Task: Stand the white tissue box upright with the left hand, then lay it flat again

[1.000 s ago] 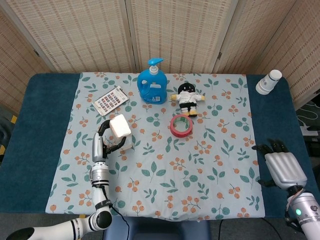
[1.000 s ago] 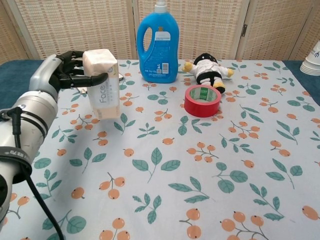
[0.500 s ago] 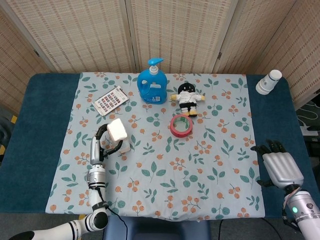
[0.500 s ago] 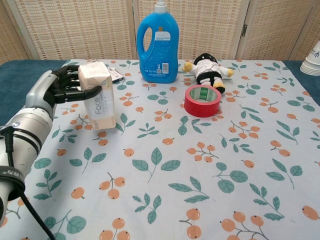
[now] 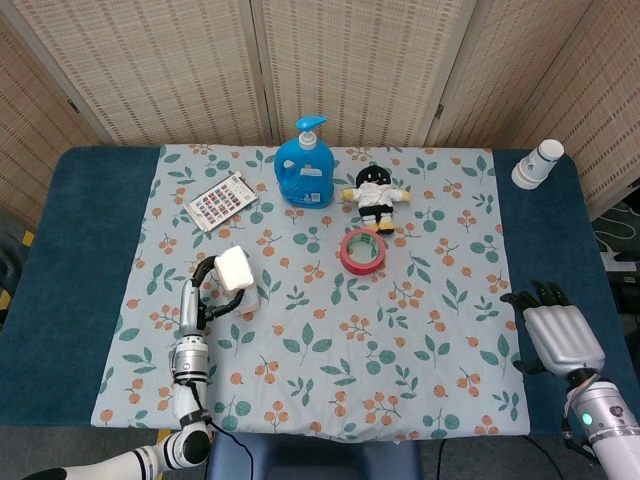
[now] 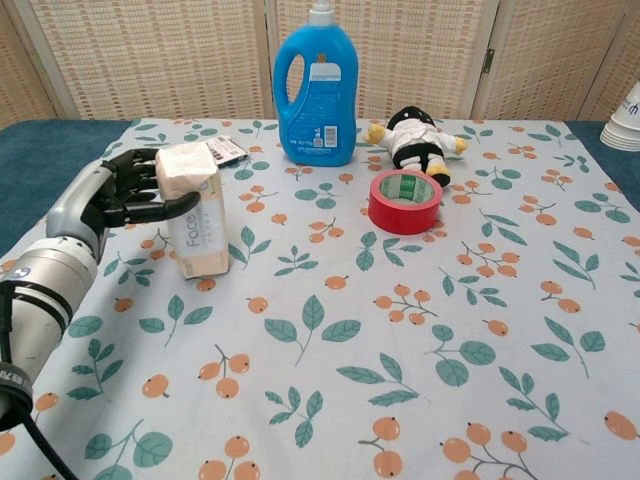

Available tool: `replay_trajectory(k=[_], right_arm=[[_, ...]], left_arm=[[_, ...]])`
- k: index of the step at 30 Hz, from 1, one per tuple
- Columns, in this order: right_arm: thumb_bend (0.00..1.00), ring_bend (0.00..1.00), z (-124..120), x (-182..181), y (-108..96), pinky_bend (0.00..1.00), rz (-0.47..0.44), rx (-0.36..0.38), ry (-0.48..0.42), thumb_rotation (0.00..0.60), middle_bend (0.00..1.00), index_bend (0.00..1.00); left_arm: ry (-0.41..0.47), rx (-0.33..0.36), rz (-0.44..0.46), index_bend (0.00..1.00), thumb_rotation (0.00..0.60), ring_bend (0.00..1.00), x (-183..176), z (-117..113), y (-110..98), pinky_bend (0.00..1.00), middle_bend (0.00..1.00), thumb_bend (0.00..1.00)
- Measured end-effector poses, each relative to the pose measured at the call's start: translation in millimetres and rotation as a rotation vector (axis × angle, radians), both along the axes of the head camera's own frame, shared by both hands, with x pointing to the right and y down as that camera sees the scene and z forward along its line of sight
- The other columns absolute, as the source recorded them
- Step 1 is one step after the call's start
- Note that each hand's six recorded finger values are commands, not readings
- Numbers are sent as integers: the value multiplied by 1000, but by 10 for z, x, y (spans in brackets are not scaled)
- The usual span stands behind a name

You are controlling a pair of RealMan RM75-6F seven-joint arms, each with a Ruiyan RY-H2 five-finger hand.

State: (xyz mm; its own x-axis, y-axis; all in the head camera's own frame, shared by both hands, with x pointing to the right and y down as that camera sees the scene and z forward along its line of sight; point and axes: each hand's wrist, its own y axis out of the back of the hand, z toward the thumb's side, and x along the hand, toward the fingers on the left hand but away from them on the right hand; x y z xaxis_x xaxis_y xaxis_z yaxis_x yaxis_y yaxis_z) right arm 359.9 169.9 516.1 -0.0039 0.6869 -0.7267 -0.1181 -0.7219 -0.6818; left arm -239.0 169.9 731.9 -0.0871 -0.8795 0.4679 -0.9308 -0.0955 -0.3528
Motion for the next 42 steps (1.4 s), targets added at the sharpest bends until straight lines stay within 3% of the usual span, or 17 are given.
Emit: replay_trajectory(k=[6, 11, 13, 17, 22, 33, 42], right_arm=[[54, 0, 7, 3, -2, 0, 0, -3, 0, 600, 179, 202], [54, 0, 7, -1, 2, 0, -1, -3, 0, 600, 179, 202], [54, 0, 11, -3, 3, 0, -2, -4, 0, 600, 179, 202], [54, 0, 20, -11, 9, 0, -5, -6, 1, 600, 179, 202], [53, 0, 22, -18, 13, 0, -7, -7, 0, 600, 179, 202], [54, 0, 19, -41, 11, 0, -13, -9, -8, 600, 179, 202], [53, 0, 6, -109, 18, 0, -31, -11, -24, 600, 179, 202]], left_arm=[[-6, -12, 11, 310, 600, 142, -37, 45, 70, 143, 424, 254], [2, -16, 18, 34, 600, 52, -58, 55, 99, 141, 257, 240], [5, -14, 23, 0, 600, 17, -58, 49, 102, 134, 185, 229], [20, -8, 40, 0, 600, 0, -62, 38, 109, 118, 65, 197], [27, -9, 65, 0, 600, 0, -78, 31, 117, 109, 1, 181], [16, -14, 96, 0, 600, 0, -147, -47, 179, 96, 0, 166], [-19, 12, 90, 0, 600, 0, -350, -256, 150, 93, 0, 165]])
